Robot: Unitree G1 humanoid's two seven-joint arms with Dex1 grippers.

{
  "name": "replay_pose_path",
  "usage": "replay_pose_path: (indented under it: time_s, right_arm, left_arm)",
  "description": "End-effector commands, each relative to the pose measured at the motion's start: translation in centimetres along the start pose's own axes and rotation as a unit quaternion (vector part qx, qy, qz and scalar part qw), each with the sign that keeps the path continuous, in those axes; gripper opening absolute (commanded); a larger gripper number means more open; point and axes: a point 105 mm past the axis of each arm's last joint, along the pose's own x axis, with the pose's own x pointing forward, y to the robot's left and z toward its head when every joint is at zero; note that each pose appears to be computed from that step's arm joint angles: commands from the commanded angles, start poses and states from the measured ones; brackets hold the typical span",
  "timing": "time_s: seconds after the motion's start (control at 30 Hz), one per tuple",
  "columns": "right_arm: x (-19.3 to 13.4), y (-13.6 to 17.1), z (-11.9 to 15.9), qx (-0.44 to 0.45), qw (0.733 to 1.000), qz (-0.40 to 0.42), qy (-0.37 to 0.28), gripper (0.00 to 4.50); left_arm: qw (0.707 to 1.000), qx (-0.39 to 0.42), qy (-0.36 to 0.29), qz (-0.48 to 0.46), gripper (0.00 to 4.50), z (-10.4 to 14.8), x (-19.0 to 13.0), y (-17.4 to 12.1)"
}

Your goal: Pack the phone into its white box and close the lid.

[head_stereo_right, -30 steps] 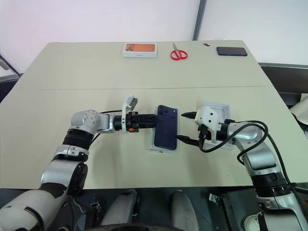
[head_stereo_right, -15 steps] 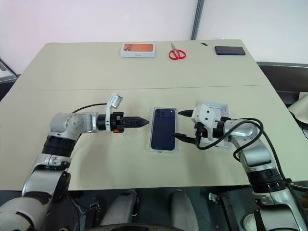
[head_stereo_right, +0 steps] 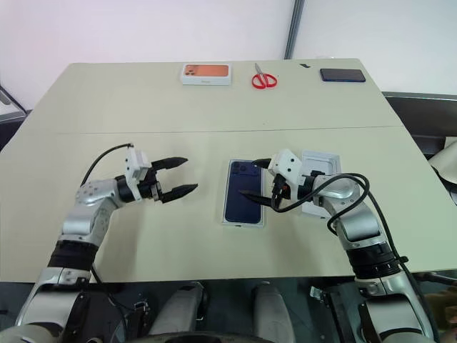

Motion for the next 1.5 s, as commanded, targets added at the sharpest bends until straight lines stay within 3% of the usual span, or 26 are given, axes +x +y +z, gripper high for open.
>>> replay_pose_path:
  time_s: [0.03, 0.1, 0.13, 0.2, 0.27, 0.43, 0.47, 0.6, 0.73, 1.07, 1.5]
  right_arm:
    - [-1.3, -1.4, 0.0, -0.021, 0.999, -0.020, 0.014, 4.50]
    - [-1.9, -2.1, -0.1, -0.021, 0.999, -0.031, 0.021, 4.50]
    - [-2.2, -2.2, -0.2, -0.014, 0.999, -0.028, 0.022, 4.25]
    - [-2.5, -2.2, -0.3, -0.015, 0.999, -0.026, 0.027, 3.67]
    - [-2.5, -2.4, -0.5, -0.026, 0.998, -0.036, 0.034, 2.76]
    - [-2.8, -2.6, -0.9, -0.026, 0.997, -0.054, 0.041, 0.03]
    - [-2.8, -2.5, -1.1, -0.027, 0.997, -0.054, 0.047, 0.00]
    - [-2.8, -1.9, -2.5, -0.073, 0.992, -0.037, 0.092, 0.00]
    - [-2.6, -1.7, -2.9, -0.089, 0.990, -0.028, 0.104, 0.00]
    - [-2.6, -0.7, -2.7, -0.079, 0.993, -0.003, 0.091, 0.00]
    - [-6.0, -2.0, -4.4, -0.076, 0.987, -0.028, 0.140, 0.00]
  left_arm:
    - [0.999, 0.043, 0.009, -0.006, 4.47, 0.1, 0.7, -0.3]
    - [1.000, 0.028, 0.008, -0.011, 4.47, -0.1, 1.3, -0.4]
    - [1.000, 0.011, 0.005, -0.011, 4.49, -0.1, 1.7, -0.4]
    - [1.000, -0.019, -0.003, -0.017, 3.94, -0.1, 2.3, -0.5]
    - [1.000, -0.014, 0.005, -0.010, 3.17, -0.4, 2.9, -0.2]
    - [1.000, -0.010, 0.017, 0.000, 0.48, -0.8, 4.3, 0.2]
    - [1.000, -0.014, 0.024, -0.002, 0.05, -1.0, 4.5, 0.2]
    - [0.996, -0.032, 0.076, -0.036, 0.05, -2.6, 5.3, -1.0]
    - [0.992, -0.042, 0.096, -0.074, 0.05, -2.6, 6.3, -2.2]
    - [0.985, -0.054, 0.086, -0.136, 0.05, -1.7, 9.1, -4.5]
    - [0.978, -0.062, 0.053, -0.190, 0.05, 0.4, 12.8, -5.8]
